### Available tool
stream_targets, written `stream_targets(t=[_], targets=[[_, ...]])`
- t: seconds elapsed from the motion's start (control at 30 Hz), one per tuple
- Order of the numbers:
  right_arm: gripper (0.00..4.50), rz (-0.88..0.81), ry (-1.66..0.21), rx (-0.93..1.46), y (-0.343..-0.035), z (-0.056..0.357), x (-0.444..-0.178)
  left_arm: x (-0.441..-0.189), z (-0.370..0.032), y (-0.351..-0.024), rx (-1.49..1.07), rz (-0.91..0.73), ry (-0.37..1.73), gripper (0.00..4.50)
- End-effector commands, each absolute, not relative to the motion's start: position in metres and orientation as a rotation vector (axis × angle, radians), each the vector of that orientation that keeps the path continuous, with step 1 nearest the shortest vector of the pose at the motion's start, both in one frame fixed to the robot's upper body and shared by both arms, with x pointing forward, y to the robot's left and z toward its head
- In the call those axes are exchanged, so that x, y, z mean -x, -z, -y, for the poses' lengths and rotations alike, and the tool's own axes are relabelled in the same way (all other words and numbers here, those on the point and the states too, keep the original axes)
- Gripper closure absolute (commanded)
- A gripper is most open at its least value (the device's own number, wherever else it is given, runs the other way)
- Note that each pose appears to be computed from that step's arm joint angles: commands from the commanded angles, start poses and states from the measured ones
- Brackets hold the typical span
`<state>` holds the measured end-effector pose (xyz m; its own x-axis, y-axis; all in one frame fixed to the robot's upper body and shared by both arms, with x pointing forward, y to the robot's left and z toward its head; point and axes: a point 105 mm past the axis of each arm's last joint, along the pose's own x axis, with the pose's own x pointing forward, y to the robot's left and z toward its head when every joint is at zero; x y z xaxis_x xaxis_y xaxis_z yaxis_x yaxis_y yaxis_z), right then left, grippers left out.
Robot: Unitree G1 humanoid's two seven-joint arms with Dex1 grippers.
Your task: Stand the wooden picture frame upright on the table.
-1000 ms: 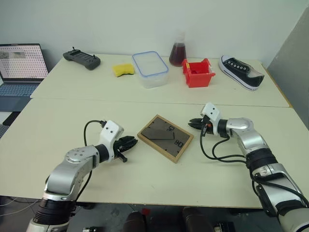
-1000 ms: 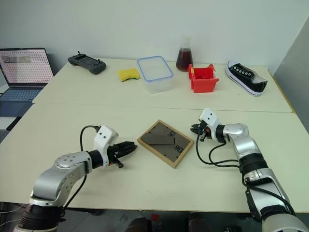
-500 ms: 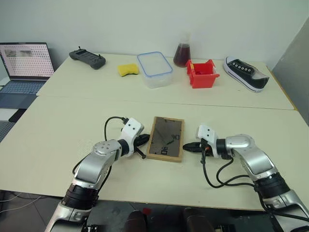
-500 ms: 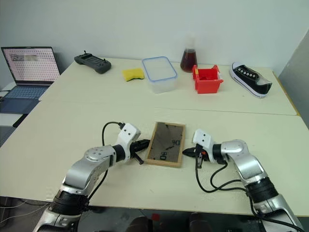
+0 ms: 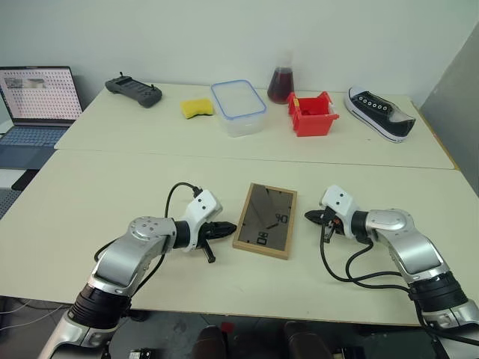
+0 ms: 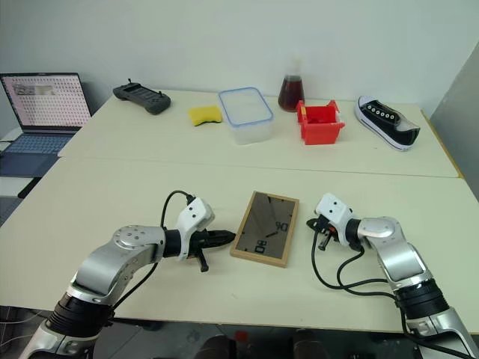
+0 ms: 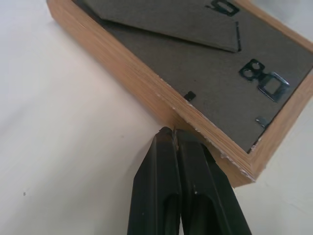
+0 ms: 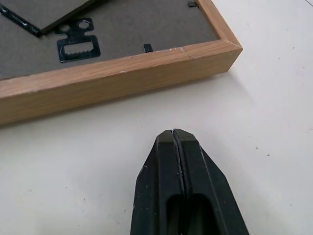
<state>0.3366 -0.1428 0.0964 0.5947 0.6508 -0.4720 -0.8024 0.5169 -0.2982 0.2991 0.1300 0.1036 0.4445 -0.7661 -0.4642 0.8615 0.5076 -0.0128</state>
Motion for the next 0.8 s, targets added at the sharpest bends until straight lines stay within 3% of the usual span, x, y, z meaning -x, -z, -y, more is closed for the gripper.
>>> stream_targets(t=[0.03, 0.1, 0.27, 0.53, 0.67, 0.8], targets=[[4.5, -0.271, -0.867, 0.526, -0.109, 0.147, -0.338, -0.292, -0.155, -0.129, -0.011, -0.498, 1.074, 3.83], [4.5, -0.269, -0.885, 0.503, -0.108, 0.143, -0.337, -0.283, -0.164, -0.131, 0.17, -0.601, 1.115, 3.34], [4.5, -0.259, -0.915, 0.491, -0.1, 0.131, -0.336, -0.294, -0.167, -0.137, 0.541, -0.796, 1.051, 2.4], [4.5, -0.228, -0.958, 0.466, -0.101, 0.106, -0.334, -0.292, -0.156, -0.128, 0.652, -0.934, 1.07, 0.81], [4.5, -0.22, -0.986, 0.448, -0.102, 0.092, -0.33, -0.289, -0.142, -0.109, 0.661, -0.967, 1.084, 0.03], [4.5, -0.212, -0.99, 0.41, -0.104, 0.08, -0.327, -0.282, -0.121, -0.102, 0.688, -0.968, 1.14, 0.03]])
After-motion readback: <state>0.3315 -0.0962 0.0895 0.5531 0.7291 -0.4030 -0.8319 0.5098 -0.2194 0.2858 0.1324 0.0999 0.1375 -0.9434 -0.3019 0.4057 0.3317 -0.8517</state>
